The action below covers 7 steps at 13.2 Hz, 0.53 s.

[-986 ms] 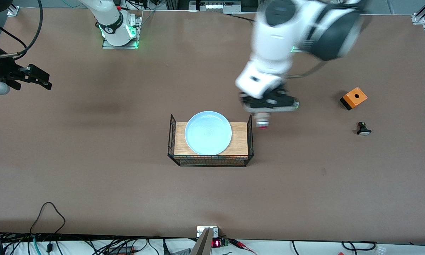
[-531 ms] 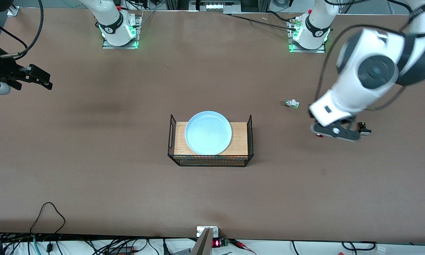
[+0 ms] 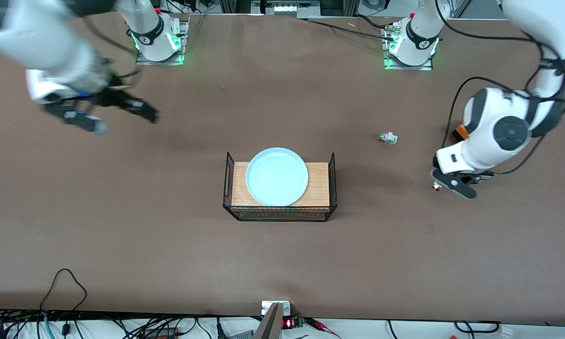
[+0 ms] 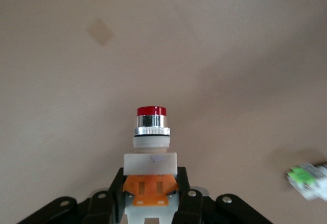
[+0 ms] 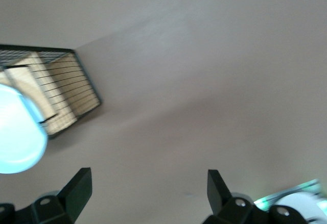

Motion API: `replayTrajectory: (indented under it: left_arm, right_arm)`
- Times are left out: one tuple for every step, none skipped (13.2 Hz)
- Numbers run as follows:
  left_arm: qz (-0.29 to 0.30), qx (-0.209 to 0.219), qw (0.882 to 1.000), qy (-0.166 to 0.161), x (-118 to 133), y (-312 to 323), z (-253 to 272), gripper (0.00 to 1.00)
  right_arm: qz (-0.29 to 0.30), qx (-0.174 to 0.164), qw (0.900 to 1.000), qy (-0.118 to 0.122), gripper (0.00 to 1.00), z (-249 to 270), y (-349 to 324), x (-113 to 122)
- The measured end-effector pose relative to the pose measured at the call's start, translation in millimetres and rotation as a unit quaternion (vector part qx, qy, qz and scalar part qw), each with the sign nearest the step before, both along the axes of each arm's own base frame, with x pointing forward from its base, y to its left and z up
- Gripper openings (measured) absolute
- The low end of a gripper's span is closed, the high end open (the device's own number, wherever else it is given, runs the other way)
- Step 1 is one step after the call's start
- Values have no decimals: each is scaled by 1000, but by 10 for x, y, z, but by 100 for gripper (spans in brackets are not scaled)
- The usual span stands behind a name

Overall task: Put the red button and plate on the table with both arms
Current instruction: 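Lower the button onto the table while the right gripper reaches the plate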

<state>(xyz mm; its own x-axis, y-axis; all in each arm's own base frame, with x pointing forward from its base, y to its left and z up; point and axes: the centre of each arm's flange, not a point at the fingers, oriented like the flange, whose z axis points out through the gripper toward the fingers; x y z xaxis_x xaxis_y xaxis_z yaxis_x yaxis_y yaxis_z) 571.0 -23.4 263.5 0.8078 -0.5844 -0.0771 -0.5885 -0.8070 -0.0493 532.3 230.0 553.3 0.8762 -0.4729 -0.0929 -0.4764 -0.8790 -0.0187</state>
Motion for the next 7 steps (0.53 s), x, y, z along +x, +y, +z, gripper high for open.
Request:
replayTrajectory:
  left_arm:
    - [-4, -7, 1000, -4, -134, -25, -233, 41]
    - [-6, -12, 1000, -1, -240, -33, -411, 41]
    - [-6, -14, 1000, 5, -307, -26, -555, 41]
    - [-5, -18, 1000, 4, -333, -16, -661, 41]
    - [-4, -22, 1000, -1, -349, -13, -753, 41]
    - [-3, -23, 1000, -3, -361, 2, -791, 42]
    - [-3, -24, 1000, -8, -352, 4, -784, 48]
  right_arm:
    - [-35, 5, 999, 0, 100, -101, 346, -30]
    - [-74, 14, 997, -1, 100, -214, 650, -20]
    - [-108, 22, 994, -4, 100, -350, 914, 29]
    - [-134, 26, 991, -8, 100, -498, 1121, 94]
    - [-154, 28, 988, -12, 100, -675, 1294, 161]
    - [-170, 30, 985, -15, 100, -877, 1442, 222]
    - [-184, 32, 982, -18, 100, -1073, 1566, 266]
